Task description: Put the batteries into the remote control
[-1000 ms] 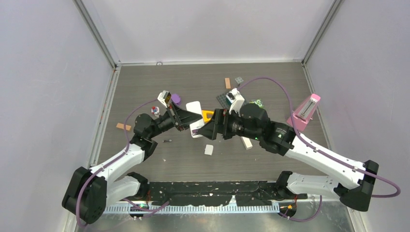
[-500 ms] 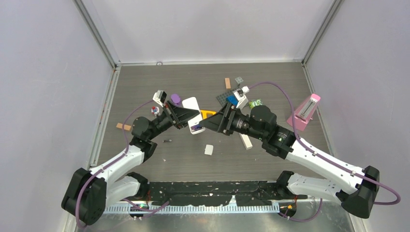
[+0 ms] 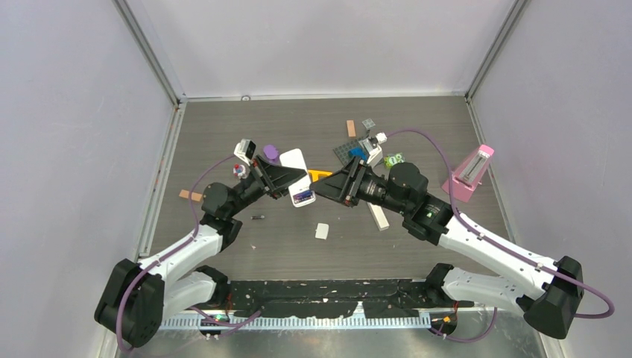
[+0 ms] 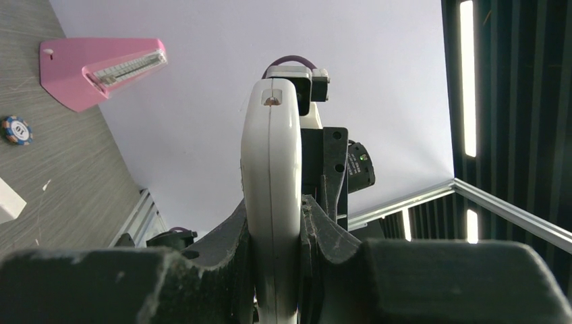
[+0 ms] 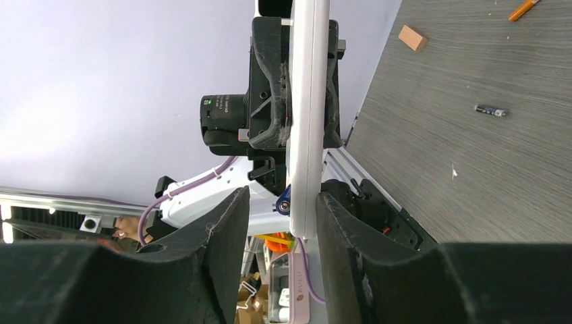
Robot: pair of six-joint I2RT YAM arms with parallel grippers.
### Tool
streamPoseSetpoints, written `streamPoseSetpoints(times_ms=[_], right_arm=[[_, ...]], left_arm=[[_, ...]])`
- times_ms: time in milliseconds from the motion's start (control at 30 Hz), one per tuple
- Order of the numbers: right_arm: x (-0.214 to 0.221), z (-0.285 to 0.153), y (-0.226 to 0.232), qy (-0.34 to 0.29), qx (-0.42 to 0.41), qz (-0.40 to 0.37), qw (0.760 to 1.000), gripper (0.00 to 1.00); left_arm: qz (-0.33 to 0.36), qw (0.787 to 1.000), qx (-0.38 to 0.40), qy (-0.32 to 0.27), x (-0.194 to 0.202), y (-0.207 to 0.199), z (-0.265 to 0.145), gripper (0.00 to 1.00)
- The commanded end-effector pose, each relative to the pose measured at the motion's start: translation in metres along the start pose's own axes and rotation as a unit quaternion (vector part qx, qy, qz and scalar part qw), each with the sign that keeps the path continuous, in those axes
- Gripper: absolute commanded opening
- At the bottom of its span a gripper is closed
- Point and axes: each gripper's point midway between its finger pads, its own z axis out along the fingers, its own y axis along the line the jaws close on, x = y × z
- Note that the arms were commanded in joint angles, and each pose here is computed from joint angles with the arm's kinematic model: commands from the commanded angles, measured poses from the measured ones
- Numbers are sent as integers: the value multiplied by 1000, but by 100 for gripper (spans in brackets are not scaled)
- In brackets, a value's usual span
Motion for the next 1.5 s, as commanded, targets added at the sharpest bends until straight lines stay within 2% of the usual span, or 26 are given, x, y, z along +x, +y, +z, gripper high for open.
streamPoseSetpoints(times_ms=[0, 200, 433, 700, 867, 1133, 1467], right_arm=[[1, 2, 15, 8, -34, 6, 999, 46], [4, 6, 13, 18, -34, 6, 999, 39], [6, 9, 6, 24, -21, 2, 999, 39], [8, 12, -2, 31, -4, -4, 1000, 29], [10, 15, -17, 40, 33, -27, 998, 21], [10, 15, -34, 43, 81, -64, 994, 17], [-18, 1, -40, 1, 149, -165, 975, 10]], left_arm=[[19, 999, 48, -7, 1, -24, 0, 0], [17, 999, 50, -11, 0, -25, 0, 0], [16, 998, 53, -13, 1, -26, 0, 0], [14, 998, 55, -15, 0, -27, 0, 0], [11, 998, 53, -17, 0, -26, 2, 0], [11, 998, 54, -20, -1, -26, 4, 0], [5, 999, 44, -29, -4, -18, 4, 0]])
